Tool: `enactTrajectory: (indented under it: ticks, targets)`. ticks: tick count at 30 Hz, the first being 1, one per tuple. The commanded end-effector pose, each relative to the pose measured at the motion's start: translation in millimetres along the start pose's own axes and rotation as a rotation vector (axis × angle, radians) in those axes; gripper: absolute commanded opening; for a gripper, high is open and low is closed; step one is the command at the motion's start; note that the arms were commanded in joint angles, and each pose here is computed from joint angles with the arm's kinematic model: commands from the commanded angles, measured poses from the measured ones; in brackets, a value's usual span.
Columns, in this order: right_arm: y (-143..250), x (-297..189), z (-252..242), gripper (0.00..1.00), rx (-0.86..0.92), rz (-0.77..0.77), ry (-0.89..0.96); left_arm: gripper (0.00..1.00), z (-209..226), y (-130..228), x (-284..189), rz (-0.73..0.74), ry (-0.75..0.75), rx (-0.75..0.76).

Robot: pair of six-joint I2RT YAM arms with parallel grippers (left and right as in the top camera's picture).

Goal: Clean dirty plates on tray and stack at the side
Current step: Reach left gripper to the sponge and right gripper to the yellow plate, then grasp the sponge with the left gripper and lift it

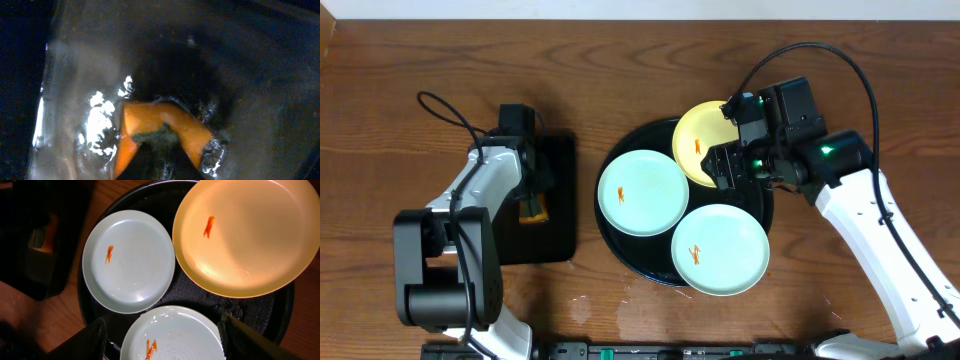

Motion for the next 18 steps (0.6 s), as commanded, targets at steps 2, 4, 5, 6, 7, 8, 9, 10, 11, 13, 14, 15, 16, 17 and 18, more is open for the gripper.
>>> enactTrajectory:
  ticks: [2,4,5,6,7,8,9,10,11,13,14,15,16,17,18]
  targets:
    - [-4,-4,5,0.70,-0.001,-0.019,-0.006,0.07,6,8,-2,0.035,-0.025,0.010]
    - [-4,-4,5,0.70,-0.001,-0.018,-0.006,0.08,7,4,-16,0.022,-0.022,0.008]
    - [-4,-4,5,0.70,-0.001,-0.018,-0.006,0.08,7,0,-25,0.005,-0.019,0.006]
    - [-4,-4,5,0.70,-0.001,-0.019,-0.006,0.08,8,-4,-34,-0.017,-0.015,0.003]
    - [-5,-4,5,0.70,-0.001,-0.020,-0.006,0.14,8,-6,-41,-0.037,-0.011,0.000]
    - [-5,-4,5,0.70,-0.001,-0.021,-0.007,0.17,9,-7,-48,-0.060,-0.007,-0.003]
    - [-5,-4,5,0.70,-0.001,-0.021,-0.007,0.23,9,-8,-54,-0.076,-0.004,-0.006]
    - [-5,-4,5,0.70,-0.001,-0.021,-0.007,0.27,10,-8,-58,-0.083,-0.002,-0.007]
    - [-5,-4,5,0.70,-0.001,-0.020,-0.006,0.29,11,-6,-62,-0.084,-0.002,-0.007]
    - [-5,-4,5,0.70,-0.001,-0.019,-0.006,0.31,12,-1,-63,-0.058,-0.007,-0.003]
    - [-4,-4,5,0.70,-0.001,-0.019,-0.006,0.31,13,5,-61,-0.031,-0.012,0.000]
    - [-4,-4,5,0.71,-0.001,-0.018,-0.006,0.32,13,9,-58,-0.011,-0.016,0.002]
    - [-4,-4,5,0.71,0.000,-0.017,-0.006,0.32,14,16,-51,0.017,-0.022,0.006]
    - [-4,-4,5,0.72,0.000,-0.017,-0.006,0.33,14,20,-46,0.032,-0.025,0.008]
    - [-4,-4,5,0.72,0.000,-0.017,-0.006,0.33,14,25,-40,0.048,-0.028,0.010]
Point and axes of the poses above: each gripper's point midway between its finger pads, its own x axis out along the fingers, its own z axis along the line the jaws close on, y = z × x, the point moved 5 cm from there along -x, back along the fingers, and after that the axes turned 9 degrees about x, right-handed, at the moved point
